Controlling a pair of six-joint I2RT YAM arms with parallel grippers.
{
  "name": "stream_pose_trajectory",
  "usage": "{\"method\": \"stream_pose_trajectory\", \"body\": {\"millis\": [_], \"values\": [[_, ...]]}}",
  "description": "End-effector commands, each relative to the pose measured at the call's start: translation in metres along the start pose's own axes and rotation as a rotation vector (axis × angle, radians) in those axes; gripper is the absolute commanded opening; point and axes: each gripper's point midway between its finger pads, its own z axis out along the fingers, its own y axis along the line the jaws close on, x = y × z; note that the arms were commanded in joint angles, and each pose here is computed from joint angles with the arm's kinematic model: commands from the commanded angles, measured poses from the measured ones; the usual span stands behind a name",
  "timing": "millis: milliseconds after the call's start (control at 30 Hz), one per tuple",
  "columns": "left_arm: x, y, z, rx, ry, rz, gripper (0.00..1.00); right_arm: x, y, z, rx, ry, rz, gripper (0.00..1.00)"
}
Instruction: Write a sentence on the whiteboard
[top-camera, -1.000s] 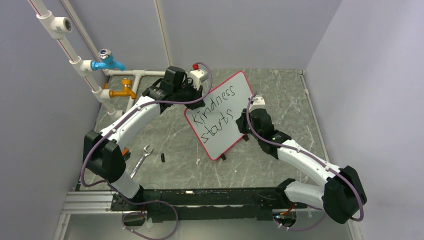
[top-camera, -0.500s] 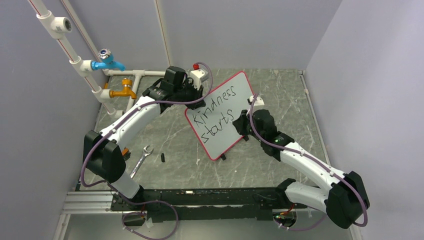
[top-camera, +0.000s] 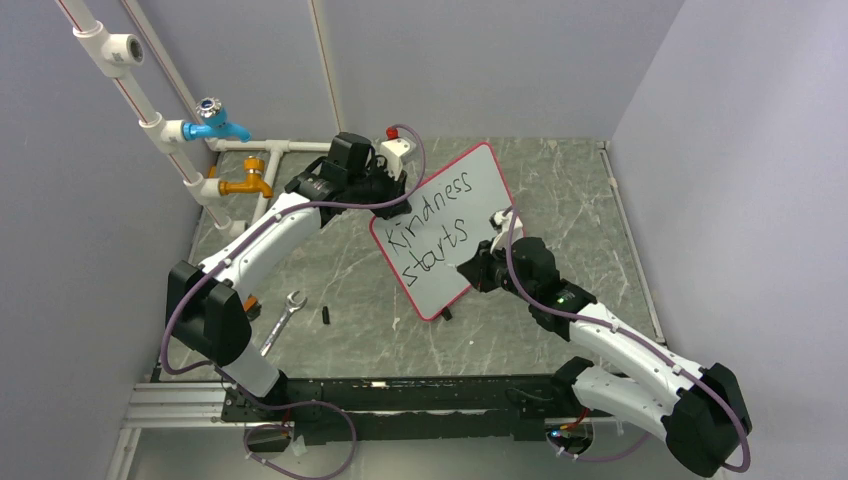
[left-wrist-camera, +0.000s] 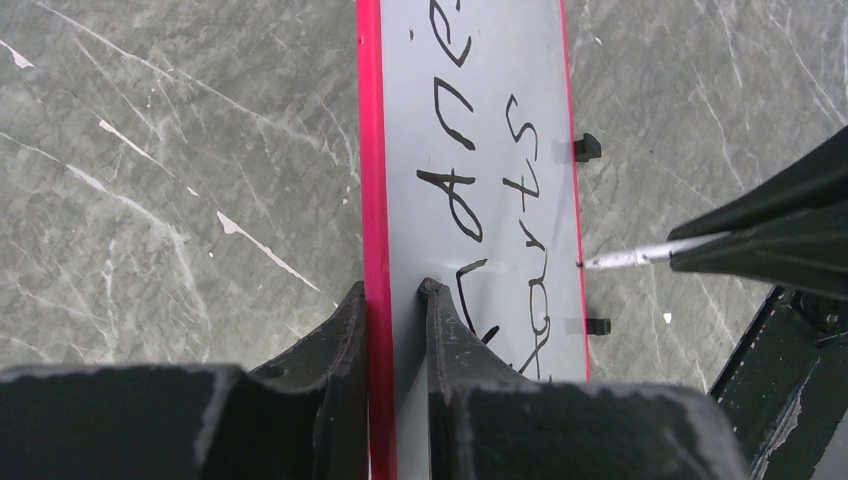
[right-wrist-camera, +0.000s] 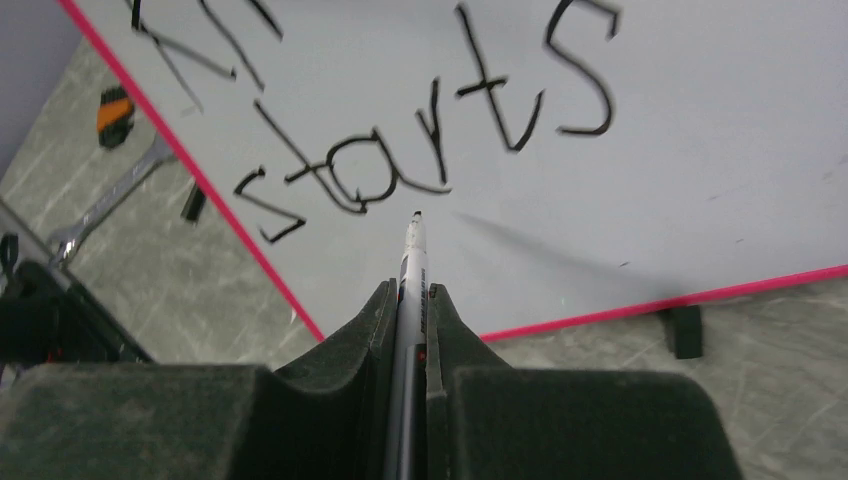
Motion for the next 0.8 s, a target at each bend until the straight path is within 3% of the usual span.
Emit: {"method": "stream_pose_trajectory", "body": {"millis": [0, 300, 767], "values": [[0.047, 0.014, -0.002, -0.091, 0.168, 0.096, 0.0, 0.003, 0.029, -0.002, -0.131, -0.017, -0.063, 0.0], [0.051, 0.019, 0.001, -0.109, 0.187, 0.088, 0.0, 0.037, 0.06, 0.001, -0.234, 0.037, -0.124, 0.0], [0.057, 0.022, 0.003, -0.119, 0.204, 0.085, 0.0, 0.059, 0.056, 0.017, -0.218, 0.109, -0.138, 0.0]]}}
